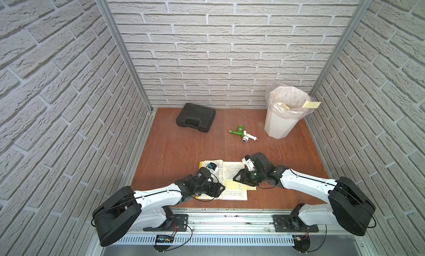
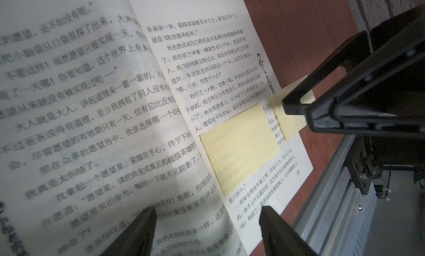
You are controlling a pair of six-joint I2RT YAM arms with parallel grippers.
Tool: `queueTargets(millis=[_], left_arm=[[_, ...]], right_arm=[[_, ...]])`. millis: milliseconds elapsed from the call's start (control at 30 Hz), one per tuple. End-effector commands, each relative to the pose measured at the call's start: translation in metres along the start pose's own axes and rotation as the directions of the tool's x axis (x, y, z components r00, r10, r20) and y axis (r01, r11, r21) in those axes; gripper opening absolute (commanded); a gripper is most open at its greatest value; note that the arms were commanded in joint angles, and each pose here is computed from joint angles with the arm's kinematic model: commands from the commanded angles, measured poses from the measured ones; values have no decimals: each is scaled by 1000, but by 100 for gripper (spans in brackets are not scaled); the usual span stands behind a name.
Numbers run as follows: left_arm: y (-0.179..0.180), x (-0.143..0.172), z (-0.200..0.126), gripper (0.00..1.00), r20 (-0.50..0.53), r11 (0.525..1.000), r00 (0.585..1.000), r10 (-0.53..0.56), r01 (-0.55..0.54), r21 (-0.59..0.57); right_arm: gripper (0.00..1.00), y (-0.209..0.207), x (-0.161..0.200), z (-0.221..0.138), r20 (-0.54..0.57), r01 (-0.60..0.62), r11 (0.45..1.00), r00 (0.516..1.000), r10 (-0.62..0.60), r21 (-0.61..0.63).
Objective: Peel off the used sticky note
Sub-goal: Tear off the note from the book.
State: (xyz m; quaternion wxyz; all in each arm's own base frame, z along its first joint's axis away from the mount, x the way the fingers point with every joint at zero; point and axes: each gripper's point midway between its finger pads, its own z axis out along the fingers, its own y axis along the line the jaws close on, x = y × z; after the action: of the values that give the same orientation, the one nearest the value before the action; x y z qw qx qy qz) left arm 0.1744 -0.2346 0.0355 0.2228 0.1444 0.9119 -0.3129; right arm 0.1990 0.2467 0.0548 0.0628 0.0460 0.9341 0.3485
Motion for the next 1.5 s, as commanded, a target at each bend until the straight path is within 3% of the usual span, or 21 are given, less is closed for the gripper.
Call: queueTargets(millis=[0,433,767,967,1333,1467], left_arm=[[18,22,2,76,-66,998,997,-33,29,-59],[18,22,2,78,-63,998,997,-35,32,-57],[20,23,3,78,-63,998,997,-39,35,-59],[20,23,3,78,-60,998,997,-40,37,-60],[22,25,4,78,-63,997,997,-45,41,-62],[22,25,5,78,-64,997,997,-44,40,-62]], right_arm=[[56,-3,8,5,-28,28,1000,999,-28,-1],[58,-13,19,19,-74,22,999,997,-19,30],[56,4,15,29,-74,-2,999,997,-1,-44],[43,10,11,32,-64,-21,998,998,17,-65],[5,28,-1,30,-25,-53,991,998,50,-123],[3,33,-6,29,-4,-73,986,997,73,-149]])
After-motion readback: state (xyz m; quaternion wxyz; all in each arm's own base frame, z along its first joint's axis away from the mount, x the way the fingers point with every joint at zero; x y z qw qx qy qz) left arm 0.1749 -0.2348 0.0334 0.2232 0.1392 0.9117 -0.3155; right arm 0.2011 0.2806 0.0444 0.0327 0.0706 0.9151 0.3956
